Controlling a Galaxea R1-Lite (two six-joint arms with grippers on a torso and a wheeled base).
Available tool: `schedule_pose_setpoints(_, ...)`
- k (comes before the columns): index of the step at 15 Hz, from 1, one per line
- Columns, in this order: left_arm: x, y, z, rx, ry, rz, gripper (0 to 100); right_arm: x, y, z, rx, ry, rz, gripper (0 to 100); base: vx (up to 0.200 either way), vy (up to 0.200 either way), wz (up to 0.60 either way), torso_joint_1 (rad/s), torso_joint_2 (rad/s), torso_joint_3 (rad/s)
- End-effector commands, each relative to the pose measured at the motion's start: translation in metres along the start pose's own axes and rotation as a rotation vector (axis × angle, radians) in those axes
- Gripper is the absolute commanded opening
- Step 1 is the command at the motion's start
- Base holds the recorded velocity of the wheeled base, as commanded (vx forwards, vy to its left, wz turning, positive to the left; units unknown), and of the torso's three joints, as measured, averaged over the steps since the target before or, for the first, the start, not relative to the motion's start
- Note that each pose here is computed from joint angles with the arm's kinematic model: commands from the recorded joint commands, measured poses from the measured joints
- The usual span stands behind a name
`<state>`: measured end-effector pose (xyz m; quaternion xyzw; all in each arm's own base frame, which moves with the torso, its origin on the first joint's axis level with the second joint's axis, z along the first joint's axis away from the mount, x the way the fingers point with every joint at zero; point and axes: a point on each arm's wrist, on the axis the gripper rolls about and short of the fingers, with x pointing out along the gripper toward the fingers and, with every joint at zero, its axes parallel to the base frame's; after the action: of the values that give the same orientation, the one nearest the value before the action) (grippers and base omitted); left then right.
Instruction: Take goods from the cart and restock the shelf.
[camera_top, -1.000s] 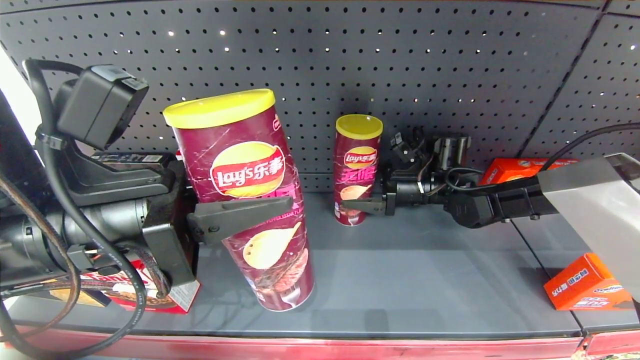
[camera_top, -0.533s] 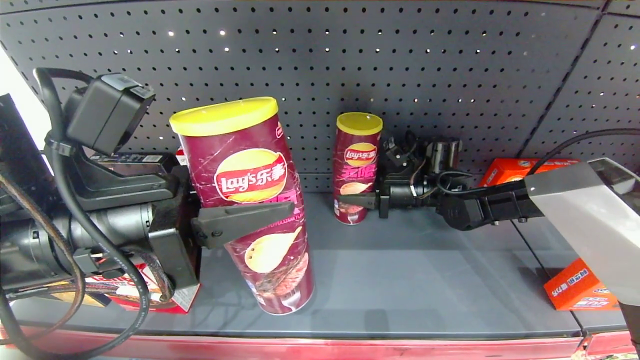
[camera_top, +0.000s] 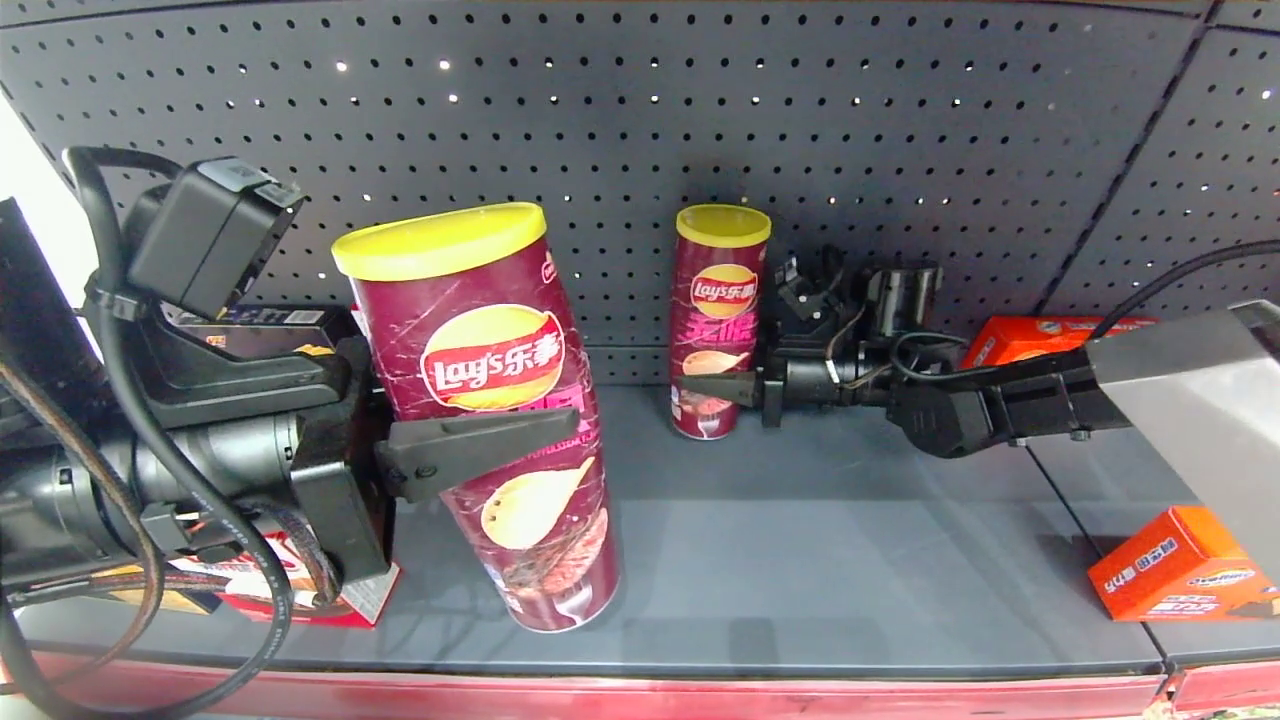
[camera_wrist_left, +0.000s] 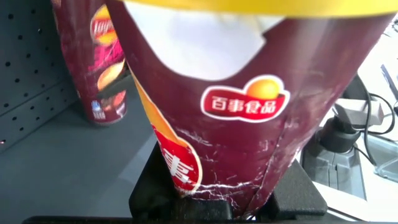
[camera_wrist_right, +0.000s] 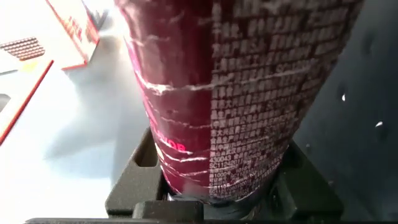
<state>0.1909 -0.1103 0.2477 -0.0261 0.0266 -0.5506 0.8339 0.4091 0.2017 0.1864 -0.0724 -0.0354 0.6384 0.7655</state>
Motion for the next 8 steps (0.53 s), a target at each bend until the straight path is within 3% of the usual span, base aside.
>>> schedule_pose_setpoints(1, 0.0, 0.0, 0.0, 0.001, -0.002, 0.0, 0, -0.008, 0.031, 0.037, -0.045, -0.031, -0.001, 0, 0.0, 0.0, 0.0, 0.0, 0.0, 0.0)
schedule_pose_setpoints(4, 0.0, 0.0, 0.001, 0.002, -0.003, 0.0, 0, -0.017, 0.078, 0.04, -0.04, -0.026, 0.028, 0, 0.0, 0.0, 0.0, 0.0, 0.0, 0.0)
schedule_pose_setpoints(5, 0.0, 0.0, 0.001, 0.002, -0.003, 0.0, 0, -0.017, 0.078, 0.04, -0.04, -0.026, 0.028, 0, 0.0, 0.0, 0.0, 0.0, 0.0, 0.0)
schedule_pose_setpoints(6, 0.0, 0.0, 0.002, 0.006, -0.008, 0.0, 0, -0.026, 0.097, 0.024, -0.046, -0.028, 0.018, 0, 0.0, 0.0, 0.0, 0.0, 0.0, 0.0)
schedule_pose_setpoints(8, -0.001, 0.0, 0.001, 0.002, -0.003, 0.0, 0, -0.035, 0.11, 0.004, -0.046, -0.029, 0.015, 0, 0.0, 0.0, 0.0, 0.0, 0.0, 0.0)
